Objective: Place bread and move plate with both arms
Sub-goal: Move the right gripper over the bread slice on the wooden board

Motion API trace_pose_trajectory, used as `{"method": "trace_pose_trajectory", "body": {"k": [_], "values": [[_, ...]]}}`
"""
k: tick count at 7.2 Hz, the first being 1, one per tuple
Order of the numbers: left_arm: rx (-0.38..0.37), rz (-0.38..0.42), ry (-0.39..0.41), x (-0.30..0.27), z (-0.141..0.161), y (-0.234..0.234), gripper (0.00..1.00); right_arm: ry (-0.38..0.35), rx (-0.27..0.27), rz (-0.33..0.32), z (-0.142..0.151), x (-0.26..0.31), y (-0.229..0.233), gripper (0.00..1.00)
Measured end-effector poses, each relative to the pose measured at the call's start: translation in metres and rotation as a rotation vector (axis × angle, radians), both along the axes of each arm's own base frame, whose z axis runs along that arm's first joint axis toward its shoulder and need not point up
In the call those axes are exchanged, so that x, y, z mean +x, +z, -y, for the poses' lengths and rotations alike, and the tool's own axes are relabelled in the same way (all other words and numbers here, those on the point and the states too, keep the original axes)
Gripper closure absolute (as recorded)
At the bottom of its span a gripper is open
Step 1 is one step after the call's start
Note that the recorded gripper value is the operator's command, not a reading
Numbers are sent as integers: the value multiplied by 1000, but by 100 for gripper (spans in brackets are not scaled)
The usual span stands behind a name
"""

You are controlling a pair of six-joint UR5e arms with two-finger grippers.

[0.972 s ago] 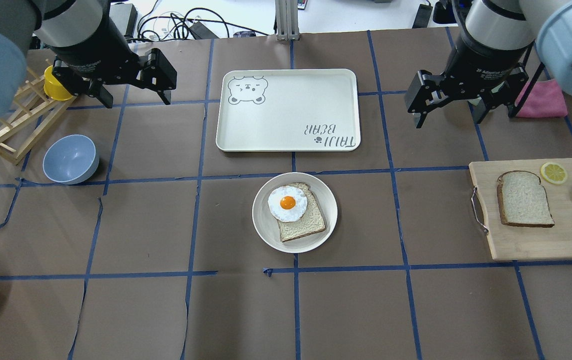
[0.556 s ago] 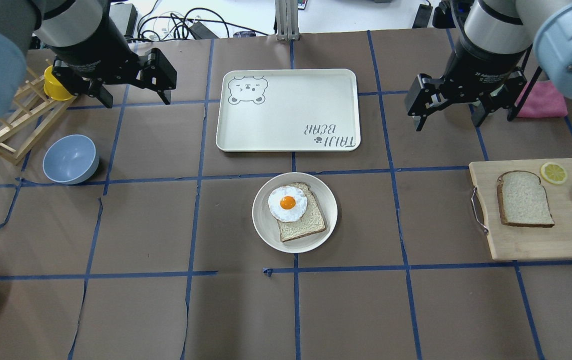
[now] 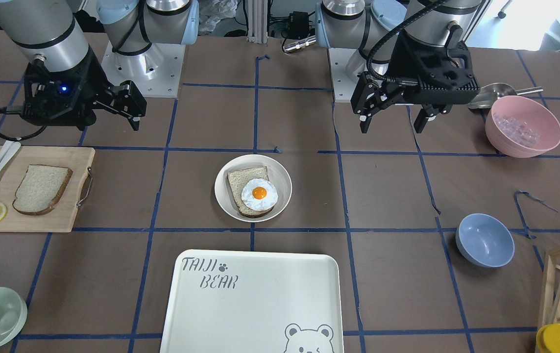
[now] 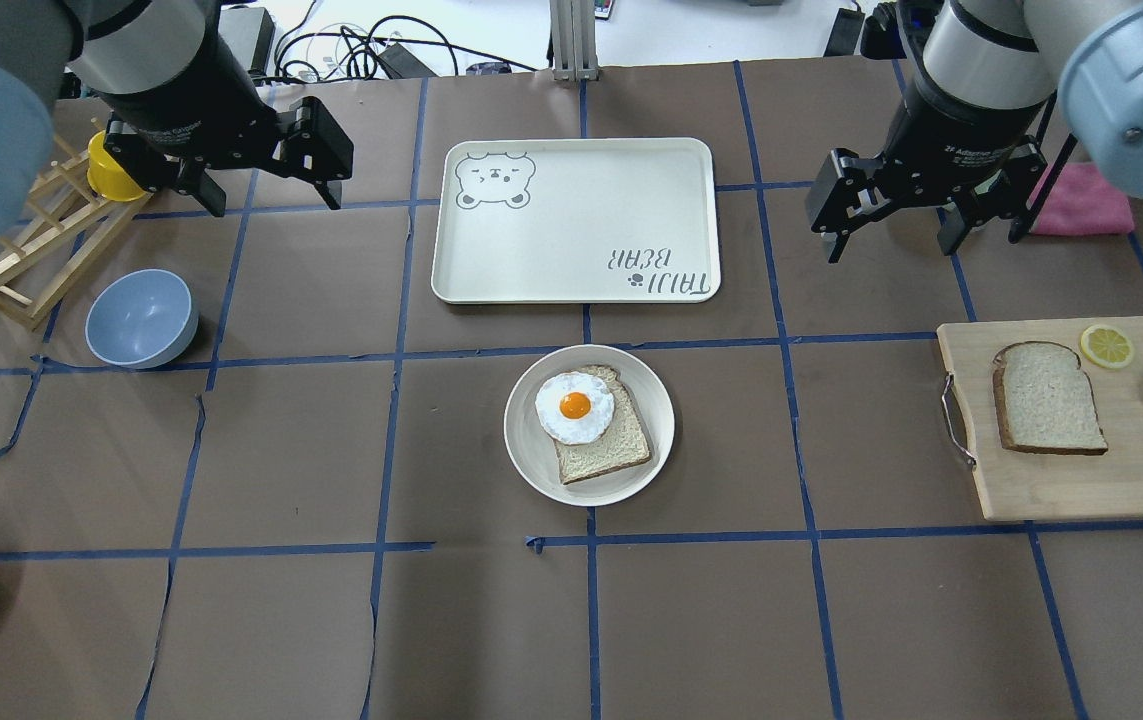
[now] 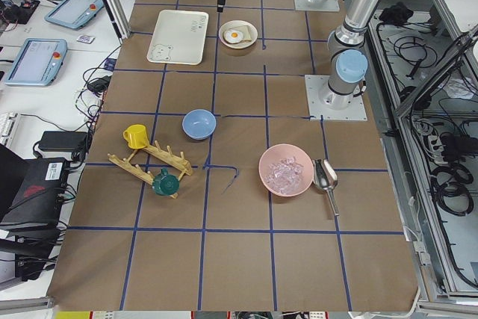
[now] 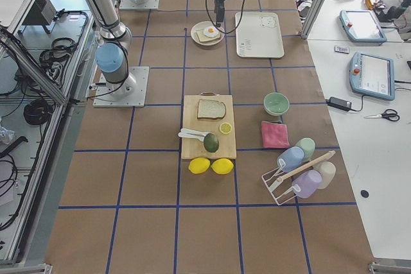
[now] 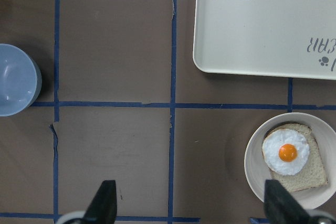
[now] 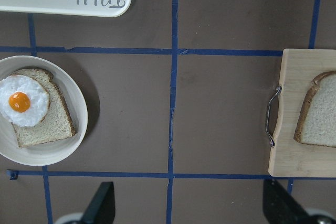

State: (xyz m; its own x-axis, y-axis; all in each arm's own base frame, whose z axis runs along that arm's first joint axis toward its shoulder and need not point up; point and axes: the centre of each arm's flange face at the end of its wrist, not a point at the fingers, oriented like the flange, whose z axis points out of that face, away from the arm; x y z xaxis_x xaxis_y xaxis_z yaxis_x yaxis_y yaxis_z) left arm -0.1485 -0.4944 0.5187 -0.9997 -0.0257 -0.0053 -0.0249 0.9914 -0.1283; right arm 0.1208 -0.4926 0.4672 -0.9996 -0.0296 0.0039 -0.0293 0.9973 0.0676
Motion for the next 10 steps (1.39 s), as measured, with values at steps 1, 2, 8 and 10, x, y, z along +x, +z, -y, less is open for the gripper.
{"method": "trace_pose_trajectory", "body": {"k": [1,2,8,10], "values": [[0,0,0,0,0,0,0,-6,13,-1,4,-5,-8,0],[0,1,0,0,0,0,0,-29,43,0,7,-18,-24,0],[0,1,-1,0,0,0,0,-171,123,-82,24,-148,-130,28],[1,1,0,0,-1,0,0,-201,152,-88,37,-188,-164,32]]}}
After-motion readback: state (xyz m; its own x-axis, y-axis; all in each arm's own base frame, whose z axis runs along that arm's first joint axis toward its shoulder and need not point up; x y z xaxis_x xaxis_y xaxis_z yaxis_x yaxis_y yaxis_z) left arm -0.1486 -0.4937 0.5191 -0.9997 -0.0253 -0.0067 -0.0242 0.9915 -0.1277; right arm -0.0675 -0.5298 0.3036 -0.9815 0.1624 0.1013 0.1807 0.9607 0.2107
